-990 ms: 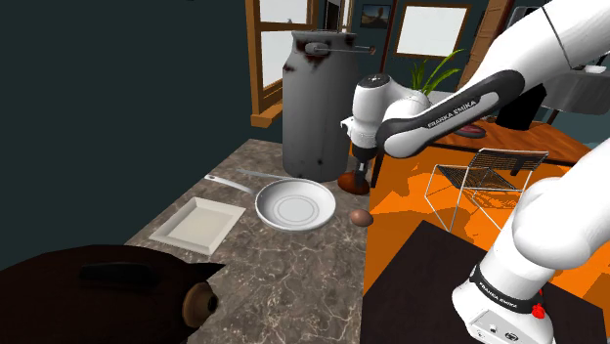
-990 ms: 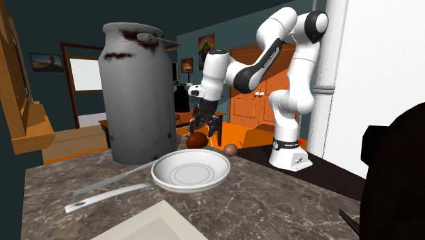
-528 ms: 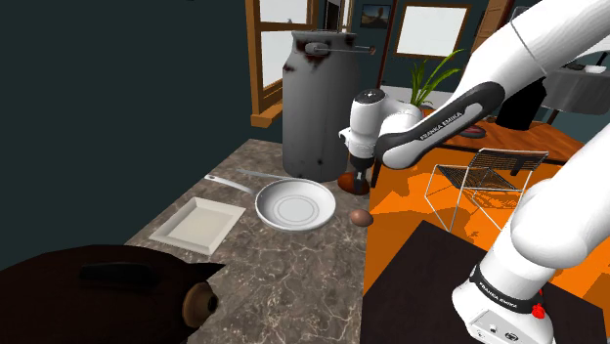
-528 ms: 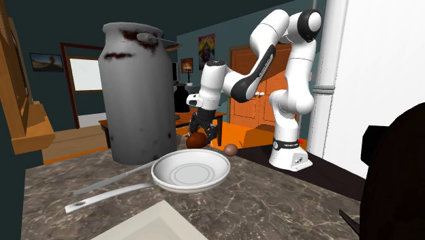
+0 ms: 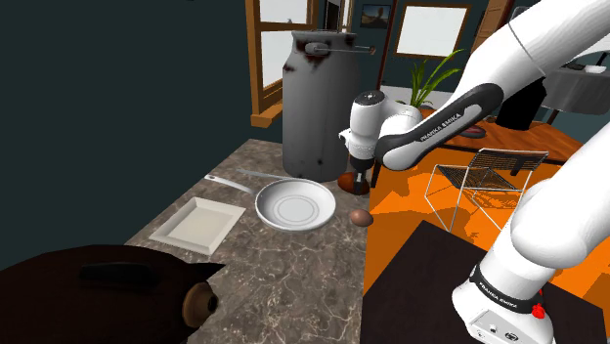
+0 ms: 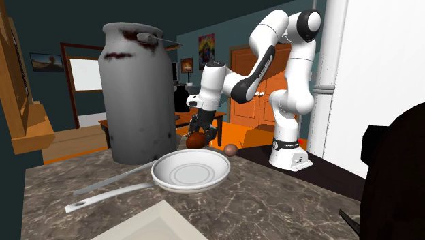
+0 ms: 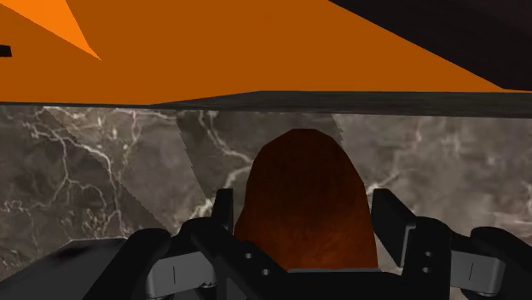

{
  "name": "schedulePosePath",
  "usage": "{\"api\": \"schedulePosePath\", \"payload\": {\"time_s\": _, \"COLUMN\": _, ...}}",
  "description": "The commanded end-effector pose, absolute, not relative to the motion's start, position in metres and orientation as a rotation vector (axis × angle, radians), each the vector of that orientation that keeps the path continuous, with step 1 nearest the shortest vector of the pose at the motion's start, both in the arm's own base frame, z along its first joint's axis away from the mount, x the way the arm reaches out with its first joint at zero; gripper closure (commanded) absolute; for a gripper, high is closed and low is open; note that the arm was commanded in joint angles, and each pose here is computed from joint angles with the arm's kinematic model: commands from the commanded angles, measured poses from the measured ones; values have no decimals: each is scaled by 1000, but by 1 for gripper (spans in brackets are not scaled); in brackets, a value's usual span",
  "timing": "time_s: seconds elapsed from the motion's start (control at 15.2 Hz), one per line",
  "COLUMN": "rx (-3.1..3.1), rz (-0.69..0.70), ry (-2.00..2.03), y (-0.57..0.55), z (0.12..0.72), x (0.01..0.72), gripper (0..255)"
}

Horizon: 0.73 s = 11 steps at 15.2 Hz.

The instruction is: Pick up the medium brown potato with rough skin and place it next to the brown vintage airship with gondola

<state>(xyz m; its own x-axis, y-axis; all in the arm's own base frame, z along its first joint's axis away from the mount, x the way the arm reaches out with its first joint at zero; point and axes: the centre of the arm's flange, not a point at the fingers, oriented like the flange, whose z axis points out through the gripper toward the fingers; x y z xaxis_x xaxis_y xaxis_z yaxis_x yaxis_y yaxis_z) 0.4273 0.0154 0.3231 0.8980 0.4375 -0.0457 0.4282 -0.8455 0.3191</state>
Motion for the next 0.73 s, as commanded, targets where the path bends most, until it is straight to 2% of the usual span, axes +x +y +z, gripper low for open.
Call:
{"api": "schedulePosePath", "payload": {"time_s": 0.0, "rx": 2740, "rz": 40, "ry": 643, "y": 15, "z": 323, "x": 427, "gripper": 255}}
{"api": "schedulePosePath", "payload": {"time_s": 0.66, "rx": 2740, "rz": 40, "ry": 643, "y": 15, "z": 333, "x": 427, "gripper": 255}}
